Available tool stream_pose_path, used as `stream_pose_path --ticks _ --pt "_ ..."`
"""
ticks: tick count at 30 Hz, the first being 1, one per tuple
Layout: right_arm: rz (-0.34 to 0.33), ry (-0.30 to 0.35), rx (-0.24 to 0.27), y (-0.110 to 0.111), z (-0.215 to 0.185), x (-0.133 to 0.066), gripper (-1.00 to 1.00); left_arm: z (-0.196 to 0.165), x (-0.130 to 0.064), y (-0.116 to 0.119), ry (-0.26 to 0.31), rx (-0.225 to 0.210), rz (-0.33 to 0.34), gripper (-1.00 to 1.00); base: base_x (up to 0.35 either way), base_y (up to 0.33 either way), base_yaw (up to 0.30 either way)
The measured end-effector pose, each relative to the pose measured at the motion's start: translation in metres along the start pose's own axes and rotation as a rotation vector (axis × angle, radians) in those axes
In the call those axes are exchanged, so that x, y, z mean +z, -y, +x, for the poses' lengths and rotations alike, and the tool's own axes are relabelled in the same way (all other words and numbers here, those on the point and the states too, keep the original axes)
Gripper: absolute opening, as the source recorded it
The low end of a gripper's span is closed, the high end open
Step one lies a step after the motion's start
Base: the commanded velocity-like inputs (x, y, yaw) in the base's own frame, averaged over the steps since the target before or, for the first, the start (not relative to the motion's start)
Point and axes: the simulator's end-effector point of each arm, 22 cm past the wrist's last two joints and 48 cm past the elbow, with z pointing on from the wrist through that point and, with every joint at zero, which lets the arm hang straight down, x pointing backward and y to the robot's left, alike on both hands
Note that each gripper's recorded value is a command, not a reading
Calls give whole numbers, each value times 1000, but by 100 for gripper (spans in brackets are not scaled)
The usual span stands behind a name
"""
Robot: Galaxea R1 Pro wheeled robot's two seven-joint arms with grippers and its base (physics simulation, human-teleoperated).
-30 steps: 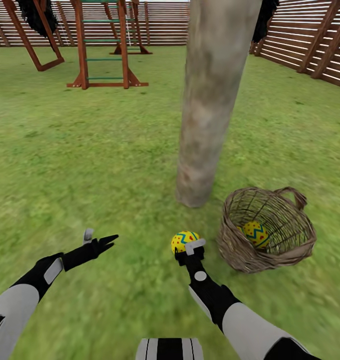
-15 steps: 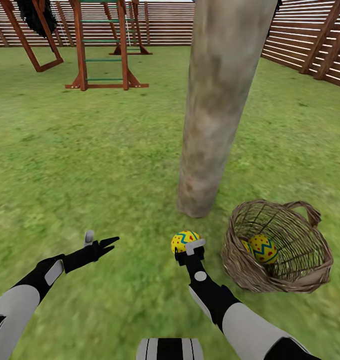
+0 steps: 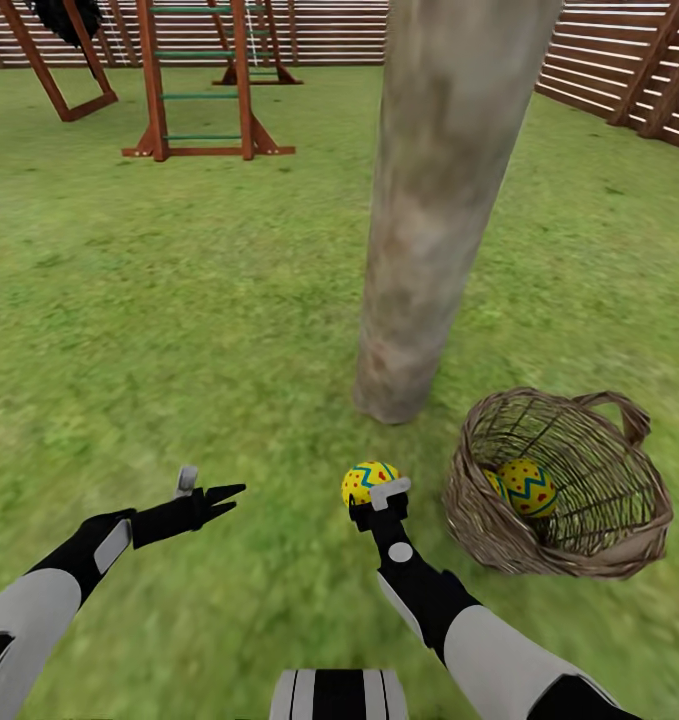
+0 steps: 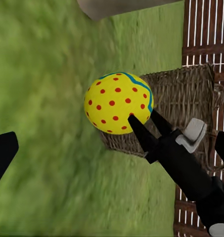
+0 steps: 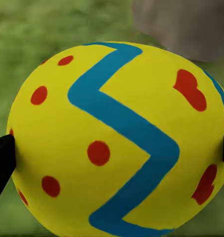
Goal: Take the three Easter eggs out of the wicker basket on the lawn in the garden, then place them on the lawn next to a single tree (choose any tree) so that all three eggs are next to the same tree and none are left in the basket.
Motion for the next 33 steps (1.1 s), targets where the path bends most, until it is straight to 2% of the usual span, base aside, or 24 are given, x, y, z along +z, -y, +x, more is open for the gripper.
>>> stream_pose_path --ticks 8,12,18,24,25,33 --pt "-7 -32 4 -4 21 6 -100 8 4 -17 -13 -25 -13 100 0 0 0" --pt "-11 -47 6 -6 31 8 -100 6 7 -20 -14 -15 -10 100 0 0 0" --pt "-17 -71 9 -9 47 12 -100 12 11 -31 -23 -29 -18 100 0 0 0" --pt "-18 -70 6 -9 46 12 -100 11 11 -31 -21 -29 -17 100 0 0 0" --pt "-18 -70 6 -9 46 12 100 11 11 -31 -21 -29 -16 100 0 0 0" --pt "-16 -44 -9 -7 32 9 100 5 8 -21 -11 -14 -9 100 0 0 0"
